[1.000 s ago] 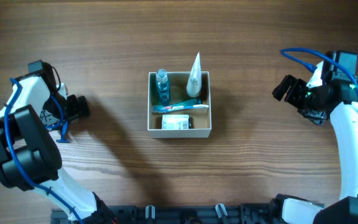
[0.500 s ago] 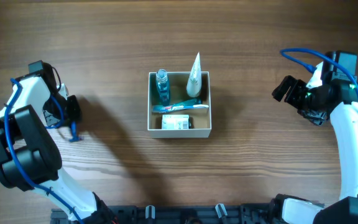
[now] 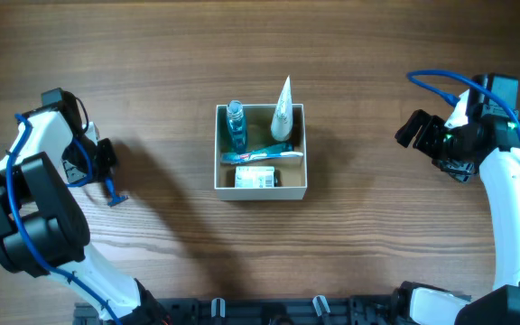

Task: Pack container
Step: 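Place the razor into the box and release it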

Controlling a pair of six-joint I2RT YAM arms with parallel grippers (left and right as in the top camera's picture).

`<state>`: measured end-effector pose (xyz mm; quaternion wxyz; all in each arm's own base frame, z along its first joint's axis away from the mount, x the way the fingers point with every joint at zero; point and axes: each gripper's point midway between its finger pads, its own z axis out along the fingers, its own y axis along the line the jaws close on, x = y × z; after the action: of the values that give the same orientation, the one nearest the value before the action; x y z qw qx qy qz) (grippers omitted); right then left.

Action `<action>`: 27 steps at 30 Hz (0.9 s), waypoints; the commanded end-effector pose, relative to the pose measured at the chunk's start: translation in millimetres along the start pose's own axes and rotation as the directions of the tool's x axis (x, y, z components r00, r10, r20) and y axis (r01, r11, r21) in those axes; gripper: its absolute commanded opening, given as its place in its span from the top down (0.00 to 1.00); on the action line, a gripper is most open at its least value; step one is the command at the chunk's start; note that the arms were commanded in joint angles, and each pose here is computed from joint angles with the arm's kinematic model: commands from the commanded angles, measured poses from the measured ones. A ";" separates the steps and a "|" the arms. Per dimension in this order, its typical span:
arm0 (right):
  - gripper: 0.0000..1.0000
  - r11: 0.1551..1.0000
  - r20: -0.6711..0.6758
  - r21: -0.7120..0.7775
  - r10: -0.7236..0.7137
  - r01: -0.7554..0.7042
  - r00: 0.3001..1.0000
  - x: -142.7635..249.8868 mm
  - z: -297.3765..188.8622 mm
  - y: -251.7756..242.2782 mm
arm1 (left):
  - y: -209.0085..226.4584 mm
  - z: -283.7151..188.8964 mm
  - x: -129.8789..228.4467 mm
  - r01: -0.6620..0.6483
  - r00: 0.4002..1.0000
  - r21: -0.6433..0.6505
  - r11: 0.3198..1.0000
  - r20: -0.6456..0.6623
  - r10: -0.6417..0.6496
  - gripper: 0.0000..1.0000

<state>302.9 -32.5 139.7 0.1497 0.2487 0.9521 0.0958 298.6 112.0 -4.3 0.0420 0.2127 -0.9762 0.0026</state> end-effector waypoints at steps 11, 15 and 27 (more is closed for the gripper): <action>0.00 1.000 0.009 0.006 -0.010 0.010 1.000 -2.6 2.5 -1.4 | -142.7 -195.4 18.8 -0.456 0.838 0.100 0.885 0.385 0.388 0.96; 0.00 1.000 0.022 0.003 -0.012 0.012 1.000 -5.7 2.4 -0.4 | -211.6 -220.4 79.7 -0.835 0.453 -0.086 0.543 0.452 0.768 0.96; 0.00 1.000 0.025 0.002 -0.017 0.017 1.000 -6.5 2.4 -0.1 | -319.6 -158.3 149.6 -0.951 -0.268 -0.230 -0.204 0.289 0.919 0.96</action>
<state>309.1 -33.7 141.9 0.1632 0.2471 0.9502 0.0967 301.5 -224.8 172.4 -0.1596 -0.5868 -0.7930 0.0370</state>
